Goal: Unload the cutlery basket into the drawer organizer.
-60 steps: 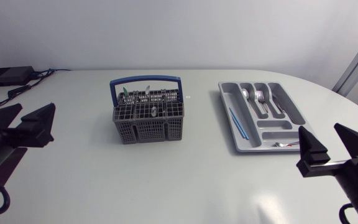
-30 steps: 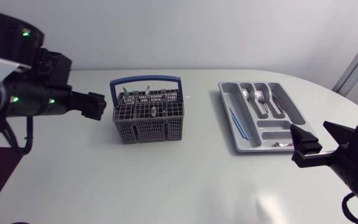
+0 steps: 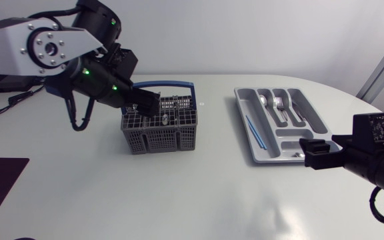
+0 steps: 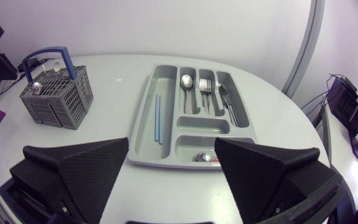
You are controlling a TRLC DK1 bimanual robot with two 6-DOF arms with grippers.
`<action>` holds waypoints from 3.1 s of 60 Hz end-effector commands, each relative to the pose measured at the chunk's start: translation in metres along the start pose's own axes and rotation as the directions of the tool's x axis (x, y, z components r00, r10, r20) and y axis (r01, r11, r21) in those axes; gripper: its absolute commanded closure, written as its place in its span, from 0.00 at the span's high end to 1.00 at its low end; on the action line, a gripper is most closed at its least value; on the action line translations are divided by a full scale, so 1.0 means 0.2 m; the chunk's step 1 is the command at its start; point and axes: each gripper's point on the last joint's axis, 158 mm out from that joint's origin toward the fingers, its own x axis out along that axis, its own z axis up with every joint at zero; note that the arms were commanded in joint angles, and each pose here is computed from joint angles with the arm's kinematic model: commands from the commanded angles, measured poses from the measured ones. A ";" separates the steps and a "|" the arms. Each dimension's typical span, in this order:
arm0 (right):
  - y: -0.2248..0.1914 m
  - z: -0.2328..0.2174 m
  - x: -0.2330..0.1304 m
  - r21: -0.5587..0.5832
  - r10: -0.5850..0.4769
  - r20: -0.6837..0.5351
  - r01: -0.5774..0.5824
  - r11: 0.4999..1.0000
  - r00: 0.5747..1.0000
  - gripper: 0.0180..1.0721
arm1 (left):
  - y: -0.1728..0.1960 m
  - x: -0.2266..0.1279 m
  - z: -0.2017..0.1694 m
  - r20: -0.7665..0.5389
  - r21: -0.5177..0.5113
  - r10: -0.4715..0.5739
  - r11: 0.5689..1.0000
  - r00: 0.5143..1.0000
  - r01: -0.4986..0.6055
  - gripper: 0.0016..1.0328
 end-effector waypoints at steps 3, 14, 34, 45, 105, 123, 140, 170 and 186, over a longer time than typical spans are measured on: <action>0.06 0.01 -0.01 -0.100 0.035 -0.025 -0.037 0.994 0.999 0.95 | -0.08 0.10 0.00 -0.025 0.001 -0.030 1.000 0.999 0.030 0.87; 0.12 -0.04 0.00 -0.231 0.083 -0.076 -0.099 0.968 0.994 0.95 | -0.11 0.21 0.04 -0.018 0.011 -0.037 0.999 0.999 0.037 0.78; 0.16 -0.05 0.01 -0.237 0.137 -0.077 -0.152 0.960 0.988 0.95 | -0.08 0.31 0.10 0.025 0.035 -0.062 0.997 0.998 0.062 0.43; 0.17 -0.05 0.02 -0.240 0.142 -0.070 -0.154 0.958 0.987 0.95 | -0.08 0.35 0.08 0.007 0.027 -0.086 0.996 0.996 0.086 0.33; 0.15 -0.09 0.03 -0.230 0.132 -0.059 -0.142 0.963 0.990 0.95 | -0.13 0.39 0.04 -0.029 0.053 -0.144 0.988 0.989 0.146 0.10; 0.15 -0.10 0.04 -0.235 0.132 -0.051 -0.140 0.962 0.990 0.95 | -0.16 0.35 0.08 -0.014 0.063 -0.198 0.978 0.980 0.198 0.03; 0.16 -0.10 0.04 -0.238 0.137 -0.044 -0.143 0.961 0.990 0.95 | -0.13 0.25 0.13 0.024 0.076 -0.168 0.983 0.986 0.165 0.03; 0.17 -0.09 0.03 -0.243 0.141 -0.039 -0.147 0.959 0.989 0.95 | -0.16 0.08 0.18 0.070 0.003 -0.279 0.960 0.958 0.279 0.03; 0.17 -0.09 0.03 -0.243 0.140 -0.039 -0.145 0.959 0.989 0.95 | -0.17 -0.06 0.21 0.100 0.000 -0.279 0.960 0.955 0.281 0.03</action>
